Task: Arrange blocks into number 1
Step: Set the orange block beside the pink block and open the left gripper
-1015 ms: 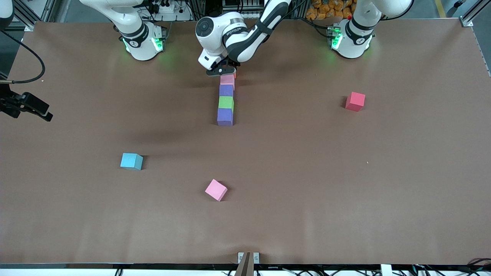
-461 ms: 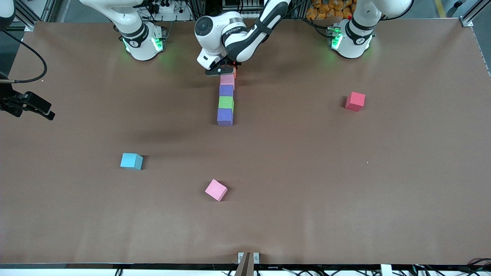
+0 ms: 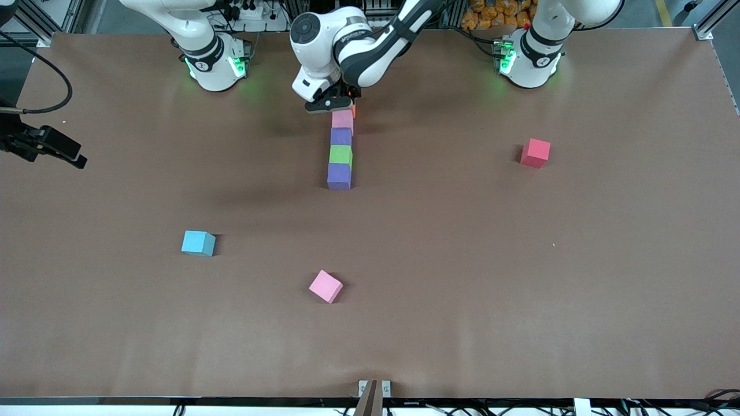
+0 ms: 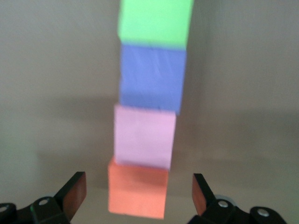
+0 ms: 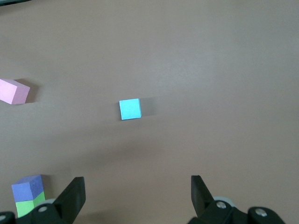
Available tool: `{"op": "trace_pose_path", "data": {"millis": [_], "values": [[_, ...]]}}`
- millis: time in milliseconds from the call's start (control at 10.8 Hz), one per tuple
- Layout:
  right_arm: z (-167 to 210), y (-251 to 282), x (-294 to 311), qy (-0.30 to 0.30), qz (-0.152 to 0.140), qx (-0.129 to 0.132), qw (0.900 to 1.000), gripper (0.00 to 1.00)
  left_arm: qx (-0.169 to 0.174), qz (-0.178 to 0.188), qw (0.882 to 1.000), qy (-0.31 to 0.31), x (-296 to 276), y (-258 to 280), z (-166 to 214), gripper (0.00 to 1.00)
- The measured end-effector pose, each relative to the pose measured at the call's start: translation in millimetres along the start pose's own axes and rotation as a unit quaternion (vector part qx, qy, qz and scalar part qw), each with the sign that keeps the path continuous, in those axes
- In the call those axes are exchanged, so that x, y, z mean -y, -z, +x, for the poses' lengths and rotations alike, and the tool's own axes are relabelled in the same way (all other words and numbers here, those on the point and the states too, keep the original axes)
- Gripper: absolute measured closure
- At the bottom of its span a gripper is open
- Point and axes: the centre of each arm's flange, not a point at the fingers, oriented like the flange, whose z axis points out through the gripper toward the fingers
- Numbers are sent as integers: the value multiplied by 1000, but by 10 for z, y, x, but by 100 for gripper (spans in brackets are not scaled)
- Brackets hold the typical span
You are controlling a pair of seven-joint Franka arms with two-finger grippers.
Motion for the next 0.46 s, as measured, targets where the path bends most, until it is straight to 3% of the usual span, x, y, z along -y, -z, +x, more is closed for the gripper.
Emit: {"op": "trace_pose_path", "data": {"millis": [461], "values": [[44,-83,9,-2,-1,6,1000,0,-93,10,987,132,1024,677,2060,0]]}}
